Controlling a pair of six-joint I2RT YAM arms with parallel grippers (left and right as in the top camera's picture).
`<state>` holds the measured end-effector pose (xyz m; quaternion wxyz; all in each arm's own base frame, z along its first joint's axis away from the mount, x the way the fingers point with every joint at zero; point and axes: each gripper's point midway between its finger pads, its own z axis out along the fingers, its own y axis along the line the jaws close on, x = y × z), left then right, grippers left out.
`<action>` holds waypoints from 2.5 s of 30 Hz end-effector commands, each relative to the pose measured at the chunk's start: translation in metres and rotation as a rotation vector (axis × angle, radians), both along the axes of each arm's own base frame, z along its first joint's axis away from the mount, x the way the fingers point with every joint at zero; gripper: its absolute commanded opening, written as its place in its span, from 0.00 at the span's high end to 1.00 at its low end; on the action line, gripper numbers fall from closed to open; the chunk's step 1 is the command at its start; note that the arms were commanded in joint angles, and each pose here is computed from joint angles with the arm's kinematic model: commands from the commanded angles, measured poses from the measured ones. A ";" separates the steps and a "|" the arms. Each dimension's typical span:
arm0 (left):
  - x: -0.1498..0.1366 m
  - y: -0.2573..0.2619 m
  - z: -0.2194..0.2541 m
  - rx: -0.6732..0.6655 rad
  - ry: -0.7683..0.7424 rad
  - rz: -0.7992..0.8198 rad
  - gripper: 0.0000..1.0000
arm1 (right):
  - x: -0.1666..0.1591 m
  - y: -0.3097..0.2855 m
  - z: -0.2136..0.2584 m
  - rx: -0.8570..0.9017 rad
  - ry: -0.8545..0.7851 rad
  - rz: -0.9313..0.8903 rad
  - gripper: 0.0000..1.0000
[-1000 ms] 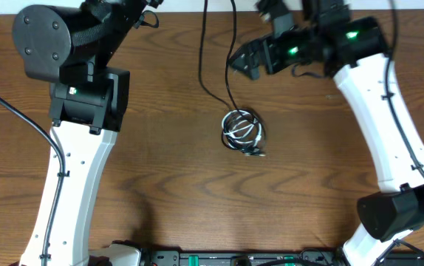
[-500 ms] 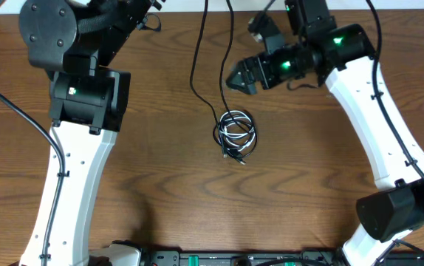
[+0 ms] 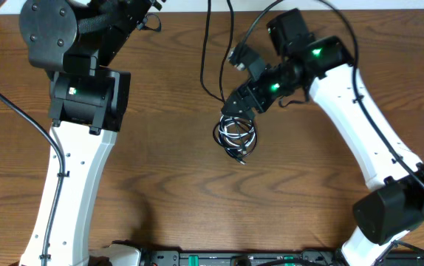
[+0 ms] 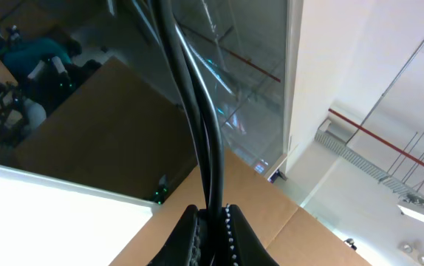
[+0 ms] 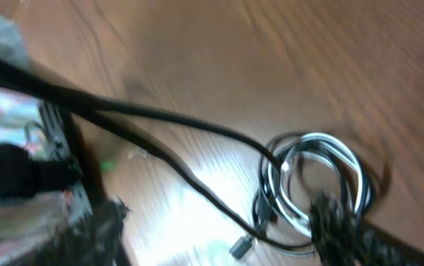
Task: Untangle cables
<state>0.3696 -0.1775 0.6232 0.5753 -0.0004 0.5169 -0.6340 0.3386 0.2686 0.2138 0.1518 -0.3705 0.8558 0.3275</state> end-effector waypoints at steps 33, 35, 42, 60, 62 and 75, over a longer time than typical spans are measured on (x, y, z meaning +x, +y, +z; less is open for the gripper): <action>0.011 -0.004 -0.029 0.103 0.112 0.020 0.92 | -0.008 -0.046 0.181 0.252 -0.342 -0.329 0.99; 0.011 -0.004 -0.029 0.103 0.111 0.020 0.93 | -0.017 -0.050 0.179 0.226 -0.329 -0.335 0.99; 0.011 -0.004 -0.029 0.103 0.112 0.020 0.93 | -0.033 -0.041 0.103 0.061 -0.178 -0.221 0.41; 0.011 -0.003 -0.029 0.102 0.112 0.023 0.92 | -0.033 0.029 -0.077 -0.111 0.048 -0.023 0.53; 0.011 -0.003 -0.029 0.101 0.112 0.023 0.93 | -0.032 0.029 -0.083 -0.122 0.054 -0.024 0.60; 0.011 -0.004 -0.030 0.102 0.113 0.023 0.93 | -0.009 0.026 -0.022 -0.042 -0.032 -0.185 0.99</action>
